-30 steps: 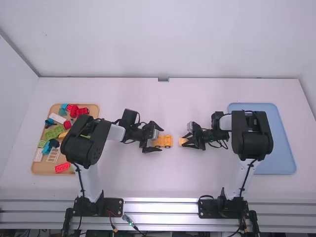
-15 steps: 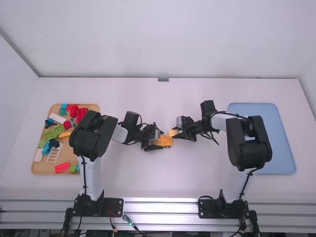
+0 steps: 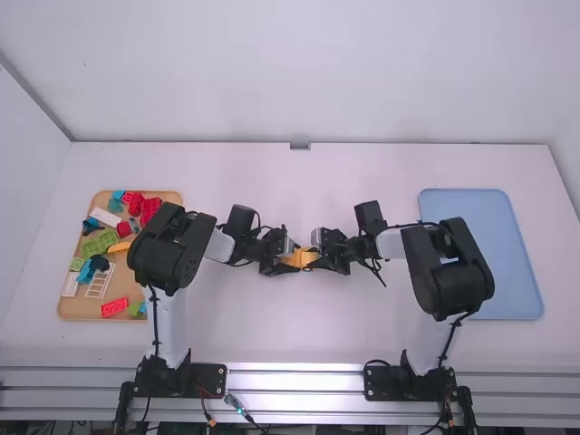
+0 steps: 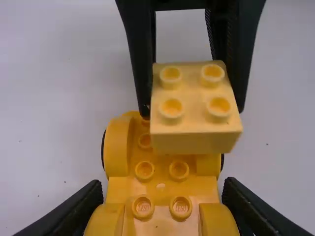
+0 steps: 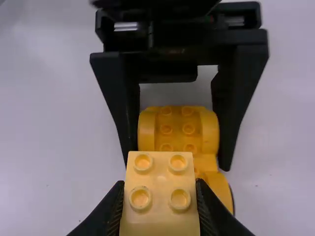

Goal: Assemble lego blocks to make yellow taxi

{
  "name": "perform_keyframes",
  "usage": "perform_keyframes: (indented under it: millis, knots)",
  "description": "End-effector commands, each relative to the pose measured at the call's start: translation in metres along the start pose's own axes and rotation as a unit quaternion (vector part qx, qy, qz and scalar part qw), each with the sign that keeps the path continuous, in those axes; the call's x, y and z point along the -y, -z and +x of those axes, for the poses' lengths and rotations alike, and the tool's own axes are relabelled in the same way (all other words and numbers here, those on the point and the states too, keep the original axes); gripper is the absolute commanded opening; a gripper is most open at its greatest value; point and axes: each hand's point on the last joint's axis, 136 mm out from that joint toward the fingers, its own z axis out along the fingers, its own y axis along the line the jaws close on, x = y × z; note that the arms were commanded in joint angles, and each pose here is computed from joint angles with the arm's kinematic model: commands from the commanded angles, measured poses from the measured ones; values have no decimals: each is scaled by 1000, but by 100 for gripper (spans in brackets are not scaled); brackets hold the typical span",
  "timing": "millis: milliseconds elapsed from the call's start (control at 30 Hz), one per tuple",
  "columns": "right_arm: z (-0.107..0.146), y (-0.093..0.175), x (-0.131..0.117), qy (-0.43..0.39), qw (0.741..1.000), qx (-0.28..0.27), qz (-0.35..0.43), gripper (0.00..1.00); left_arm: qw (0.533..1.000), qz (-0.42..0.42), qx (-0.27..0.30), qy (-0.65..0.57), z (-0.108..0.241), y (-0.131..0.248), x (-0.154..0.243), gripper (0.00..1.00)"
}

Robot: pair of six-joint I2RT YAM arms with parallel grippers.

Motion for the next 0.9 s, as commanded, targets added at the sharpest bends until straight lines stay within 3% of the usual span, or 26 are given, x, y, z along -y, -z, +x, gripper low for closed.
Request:
perform_keyframes:
  millis: [0, 133, 667, 733, 767, 800, 867]
  knots:
    - [-4, 1, -2, -7, 1000, 3, 6, 8, 1000, 11, 6, 5, 1, -3, 5, 58]
    - [2, 0, 11, -41, 998, -9, 44, 8, 1000, 12, 5, 7, 1, -3, 5, 58]
    - [2, -6, 5, -28, 999, -10, 40, 8, 1000, 19, 0, 12, 4, -3, 10, 57]
    - [2, -6, 5, -27, 999, -10, 40, 10, 1000, 19, 1, 12, 4, -3, 10, 57]
    - [3, -6, 6, -28, 999, -12, 41, 17, 1000, 19, 0, 12, 4, -3, 10, 57]
    - [4, -6, 6, -28, 999, -16, 44, 30, 1000, 19, 1, 11, 4, -3, 10, 57]
    - [5, -6, 8, -29, 998, -19, 47, 40, 1000, 19, 0, 12, 4, -3, 10, 57]
